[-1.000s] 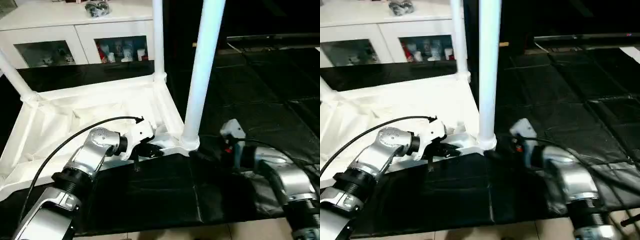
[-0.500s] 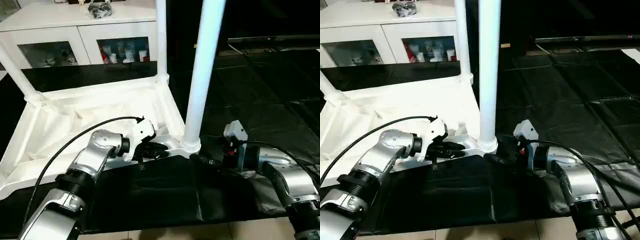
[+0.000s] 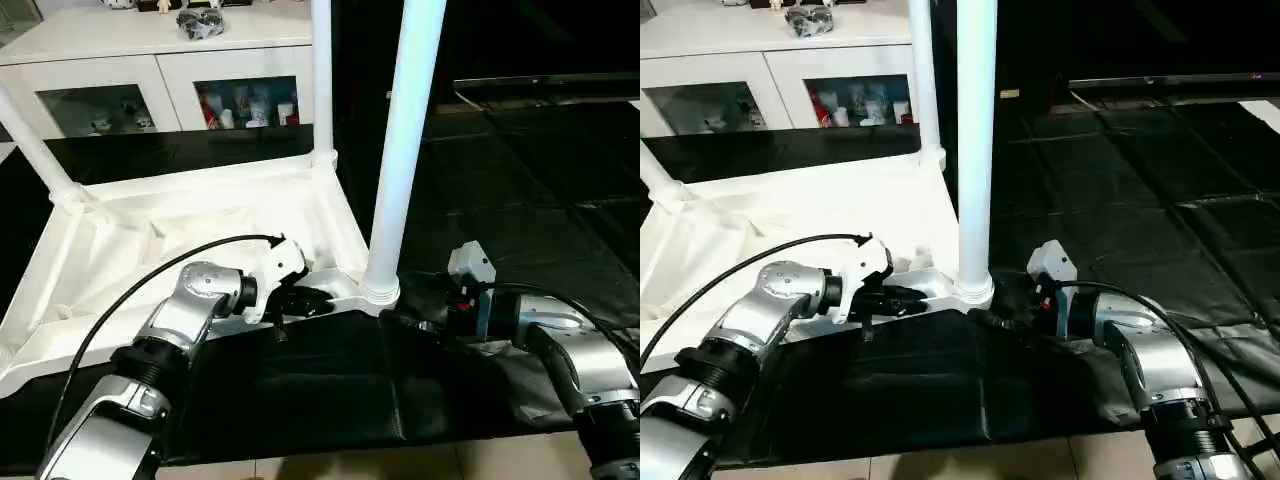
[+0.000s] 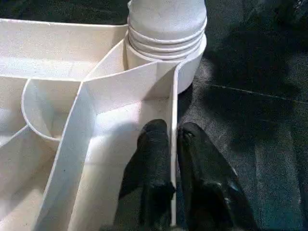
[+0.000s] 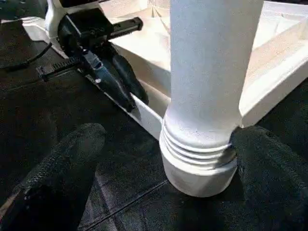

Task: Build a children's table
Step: Rotate leg to tighten

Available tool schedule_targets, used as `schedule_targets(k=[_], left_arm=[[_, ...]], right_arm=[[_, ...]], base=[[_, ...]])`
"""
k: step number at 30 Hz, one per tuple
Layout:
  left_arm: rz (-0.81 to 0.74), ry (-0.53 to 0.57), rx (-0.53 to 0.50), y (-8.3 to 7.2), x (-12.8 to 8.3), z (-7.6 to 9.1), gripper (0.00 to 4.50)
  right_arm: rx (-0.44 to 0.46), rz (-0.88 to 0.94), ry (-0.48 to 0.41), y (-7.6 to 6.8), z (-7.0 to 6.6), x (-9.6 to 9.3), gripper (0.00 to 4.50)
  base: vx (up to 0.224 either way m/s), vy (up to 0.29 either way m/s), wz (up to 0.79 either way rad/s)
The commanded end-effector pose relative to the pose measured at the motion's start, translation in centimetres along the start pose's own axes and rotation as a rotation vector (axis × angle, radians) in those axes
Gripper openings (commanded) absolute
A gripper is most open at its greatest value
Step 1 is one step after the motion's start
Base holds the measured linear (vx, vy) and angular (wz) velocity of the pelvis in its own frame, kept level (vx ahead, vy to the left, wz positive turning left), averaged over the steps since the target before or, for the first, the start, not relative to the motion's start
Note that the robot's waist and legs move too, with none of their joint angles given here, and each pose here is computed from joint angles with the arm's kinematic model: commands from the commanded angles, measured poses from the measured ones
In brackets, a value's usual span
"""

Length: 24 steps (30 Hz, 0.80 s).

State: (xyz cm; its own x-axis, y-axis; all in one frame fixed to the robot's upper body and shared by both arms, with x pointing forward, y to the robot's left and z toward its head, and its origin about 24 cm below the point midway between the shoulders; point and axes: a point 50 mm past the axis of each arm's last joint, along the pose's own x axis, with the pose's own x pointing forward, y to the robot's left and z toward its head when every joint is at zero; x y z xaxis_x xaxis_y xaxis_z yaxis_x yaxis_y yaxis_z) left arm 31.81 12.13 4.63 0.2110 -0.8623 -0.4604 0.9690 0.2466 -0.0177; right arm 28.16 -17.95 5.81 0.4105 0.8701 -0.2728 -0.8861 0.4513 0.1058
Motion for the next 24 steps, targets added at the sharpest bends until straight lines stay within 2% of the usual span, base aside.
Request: schedule_targets(k=[1,6,10,17,23,24], left_arm=[[-0.02,0.067,-0.026,-0.2,-0.2,-1.2,0.08],[-0.032,0.115,-0.013,-0.1,-0.3,-1.4,0.08],[-0.104,0.168,0.033,-0.4,-0.4,-1.7,0.08],[-0.266,0.193,0.106,-1.4,-0.5,-1.4,0.08],[-0.326,0.204,0.14,-1.8,-0.5,-1.2,0.08],[-0.342,0.208,0.151,-1.9,-0.5,-1.2,0.03]], right_arm=[[-0.019,0.03,-0.01,0.1,0.4,0.2,4.5],[-0.027,0.042,-0.009,0.0,0.8,0.0,4.5],[-0.044,0.084,0.02,-0.2,0.9,-0.4,4.5],[-0.11,0.19,0.028,-1.0,2.2,-0.4,4.5],[-0.122,0.253,0.044,-1.1,2.6,-0.2,4.5],[-0.12,0.284,0.048,-1.2,2.6,-0.1,4.32]], base=[[0.0,0.0,0.0],[0.0,0.0,0.0],[0.0,0.0,0.0],[0.0,0.0,0.0],[0.0,0.0,0.0],[0.0,0.0,0.0]])
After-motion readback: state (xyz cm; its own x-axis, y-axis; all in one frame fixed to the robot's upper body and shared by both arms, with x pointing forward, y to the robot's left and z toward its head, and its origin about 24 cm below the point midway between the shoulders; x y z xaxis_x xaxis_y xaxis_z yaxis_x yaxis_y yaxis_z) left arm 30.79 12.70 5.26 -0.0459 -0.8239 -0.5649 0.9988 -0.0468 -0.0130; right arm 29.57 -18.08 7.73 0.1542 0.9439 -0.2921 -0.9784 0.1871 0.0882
